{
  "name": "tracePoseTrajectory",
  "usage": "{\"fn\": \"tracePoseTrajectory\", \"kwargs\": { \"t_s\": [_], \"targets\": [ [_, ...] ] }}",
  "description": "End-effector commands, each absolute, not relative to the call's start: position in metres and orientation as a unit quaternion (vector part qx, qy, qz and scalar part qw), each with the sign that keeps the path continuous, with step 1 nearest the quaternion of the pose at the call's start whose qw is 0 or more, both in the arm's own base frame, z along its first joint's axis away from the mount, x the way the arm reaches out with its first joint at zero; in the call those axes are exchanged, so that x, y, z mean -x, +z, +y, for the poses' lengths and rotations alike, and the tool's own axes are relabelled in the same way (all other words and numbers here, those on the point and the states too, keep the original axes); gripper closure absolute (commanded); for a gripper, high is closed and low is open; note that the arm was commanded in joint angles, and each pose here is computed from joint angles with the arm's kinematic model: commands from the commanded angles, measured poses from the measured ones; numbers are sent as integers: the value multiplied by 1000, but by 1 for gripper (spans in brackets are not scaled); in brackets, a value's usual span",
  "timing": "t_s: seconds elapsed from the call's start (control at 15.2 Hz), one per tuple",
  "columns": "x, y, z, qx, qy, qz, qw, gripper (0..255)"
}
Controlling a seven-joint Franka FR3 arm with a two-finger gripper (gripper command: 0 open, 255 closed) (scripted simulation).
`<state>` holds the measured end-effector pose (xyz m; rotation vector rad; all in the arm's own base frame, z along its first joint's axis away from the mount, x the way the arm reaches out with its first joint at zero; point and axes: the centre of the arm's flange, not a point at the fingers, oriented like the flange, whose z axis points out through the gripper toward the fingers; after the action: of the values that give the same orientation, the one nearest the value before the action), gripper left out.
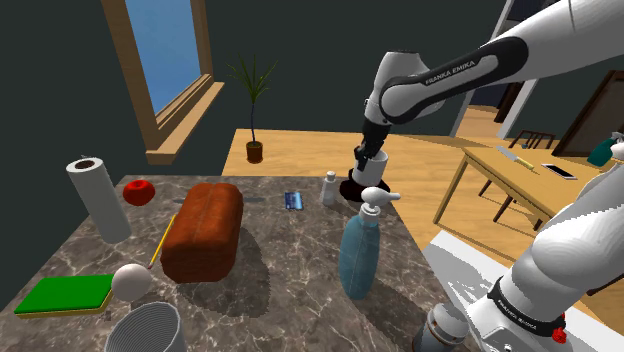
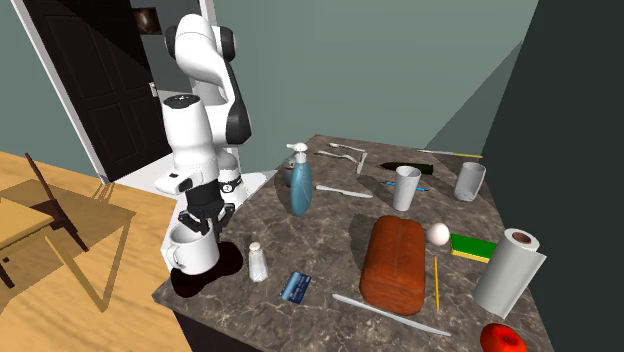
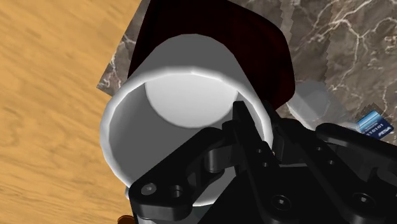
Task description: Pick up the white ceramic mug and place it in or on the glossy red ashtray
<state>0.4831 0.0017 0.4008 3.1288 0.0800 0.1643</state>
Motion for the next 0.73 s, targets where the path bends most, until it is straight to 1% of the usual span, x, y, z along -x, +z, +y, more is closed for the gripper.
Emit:
{"fn": "tracePoseTrajectory", "kwargs": {
  "t_s": [0.0,0.4,0.46,0.66],
  "targets": [
    [-483,399,1,-998,53,26,4,255],
    [-483,399,1,-998,53,26,4,255],
    [-483,399,1,-998,53,26,4,0],
    [-483,399,1,-998,53,26,4,0]
  ]
}}
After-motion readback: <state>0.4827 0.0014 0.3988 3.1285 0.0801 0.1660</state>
